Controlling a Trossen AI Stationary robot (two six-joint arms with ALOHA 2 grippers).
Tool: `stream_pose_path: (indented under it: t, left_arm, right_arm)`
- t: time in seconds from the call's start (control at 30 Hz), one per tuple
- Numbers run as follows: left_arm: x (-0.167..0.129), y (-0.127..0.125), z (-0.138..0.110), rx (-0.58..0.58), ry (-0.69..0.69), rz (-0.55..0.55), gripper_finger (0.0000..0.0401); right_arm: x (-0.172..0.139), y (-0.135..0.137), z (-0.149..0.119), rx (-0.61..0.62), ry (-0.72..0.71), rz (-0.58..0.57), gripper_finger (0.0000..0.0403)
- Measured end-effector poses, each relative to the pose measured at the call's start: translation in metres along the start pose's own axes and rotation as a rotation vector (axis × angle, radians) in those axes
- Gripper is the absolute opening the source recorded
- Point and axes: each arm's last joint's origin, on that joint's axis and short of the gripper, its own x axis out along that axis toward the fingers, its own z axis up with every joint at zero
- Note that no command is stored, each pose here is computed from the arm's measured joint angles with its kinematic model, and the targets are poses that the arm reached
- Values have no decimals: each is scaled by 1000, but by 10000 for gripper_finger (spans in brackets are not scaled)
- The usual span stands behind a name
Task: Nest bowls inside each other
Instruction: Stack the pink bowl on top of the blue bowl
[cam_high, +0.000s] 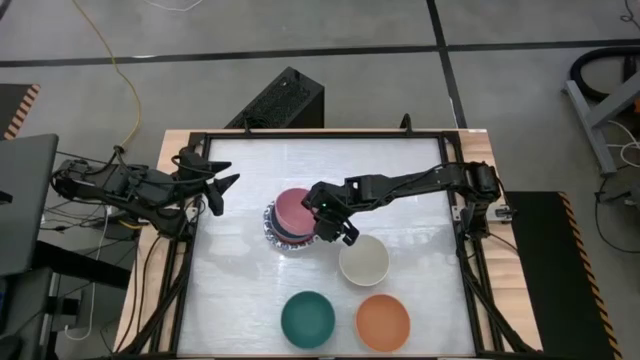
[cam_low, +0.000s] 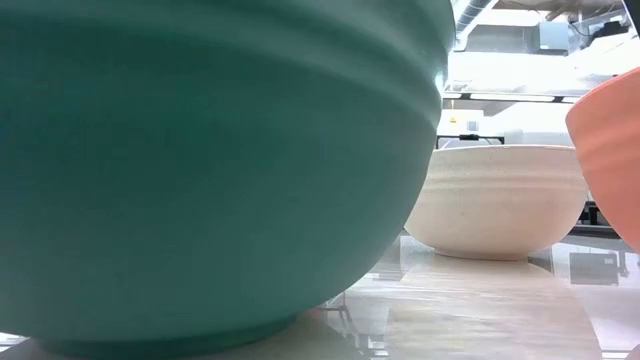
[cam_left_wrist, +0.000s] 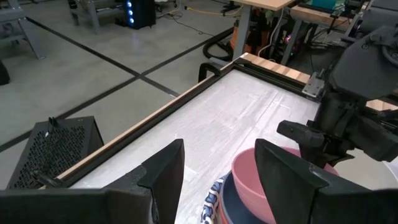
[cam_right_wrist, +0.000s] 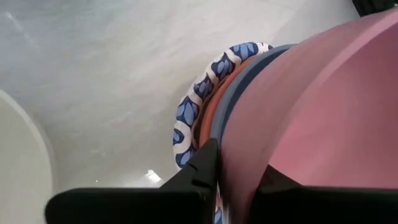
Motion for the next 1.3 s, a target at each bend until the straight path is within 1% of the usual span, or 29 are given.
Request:
stream_pose_path:
  t: [0.4,0.5,0.73,0.83,0.93,1.03,1.3]
  left_arm:
    - [0,0,0,-2,-1,2,185]
    - [0,0,0,-2,-1,3,185]
    - [0,0,0,-13,-2,4,185]
    - [0,0,0,-13,-2,4,185]
    - [0,0,0,-13,-2,4,185]
    - [0,0,0,-13,-2,4,185]
    - [0,0,0,-13,-2,4,185]
  right_arm:
    - [0,3,-1,3,9,26,56]
    - [0,3,-1,3,9,26,70]
    - [0,2,-1,3,10,24,129]
    - [0,2,-1,3,10,21,145]
    - [-1,2,0,5,15,25,154]
    - [-5,-3,4,9,1,5,156]
    - [-28,-19,17,29,-4,-11,155]
